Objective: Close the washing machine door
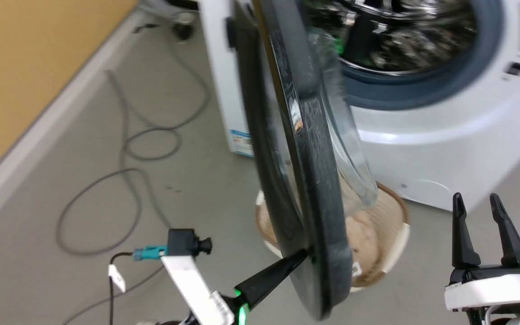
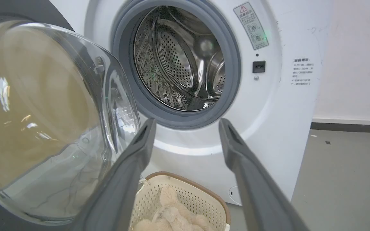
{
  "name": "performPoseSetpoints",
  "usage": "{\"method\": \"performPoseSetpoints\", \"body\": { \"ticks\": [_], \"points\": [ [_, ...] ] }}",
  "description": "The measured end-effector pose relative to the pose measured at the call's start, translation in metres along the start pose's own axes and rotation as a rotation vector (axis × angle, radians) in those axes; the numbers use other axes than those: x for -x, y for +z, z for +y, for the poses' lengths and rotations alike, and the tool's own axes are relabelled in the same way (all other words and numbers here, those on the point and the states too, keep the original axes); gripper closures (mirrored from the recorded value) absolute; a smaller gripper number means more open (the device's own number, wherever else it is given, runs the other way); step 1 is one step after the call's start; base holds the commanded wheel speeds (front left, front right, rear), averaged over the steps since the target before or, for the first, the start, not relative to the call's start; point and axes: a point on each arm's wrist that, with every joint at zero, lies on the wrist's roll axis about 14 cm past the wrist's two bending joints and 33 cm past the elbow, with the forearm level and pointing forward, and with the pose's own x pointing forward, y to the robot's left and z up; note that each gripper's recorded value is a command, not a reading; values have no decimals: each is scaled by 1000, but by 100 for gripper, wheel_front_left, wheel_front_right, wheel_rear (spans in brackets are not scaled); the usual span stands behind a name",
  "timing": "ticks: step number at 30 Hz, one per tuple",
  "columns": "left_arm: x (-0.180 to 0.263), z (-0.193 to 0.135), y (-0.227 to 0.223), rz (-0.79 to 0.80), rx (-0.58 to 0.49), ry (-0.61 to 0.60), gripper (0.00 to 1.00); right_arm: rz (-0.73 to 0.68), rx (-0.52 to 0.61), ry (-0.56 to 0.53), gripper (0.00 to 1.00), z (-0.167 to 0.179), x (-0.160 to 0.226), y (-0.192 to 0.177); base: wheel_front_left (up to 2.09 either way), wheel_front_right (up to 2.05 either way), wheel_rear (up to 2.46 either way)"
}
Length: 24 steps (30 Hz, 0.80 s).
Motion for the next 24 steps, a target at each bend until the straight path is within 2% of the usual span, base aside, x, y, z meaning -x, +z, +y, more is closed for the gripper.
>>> {"method": "performPoseSetpoints", "body": {
  "ticks": [4,12,19,24],
  "points": [
    [-29,-1,-11,46,2,-18,100,-5,13,-69,0,-24,13,5,0,0,0],
    [-84,22,-37,105,15,27,100,-22,34,-214,0,-70,41,16,0,0,0],
    [-112,42,-52,123,42,74,100,-25,49,-292,0,-93,62,22,0,0,0],
    [-119,43,-59,137,31,77,100,-34,53,-315,0,-99,68,27,0,0,0]
  ]
}}
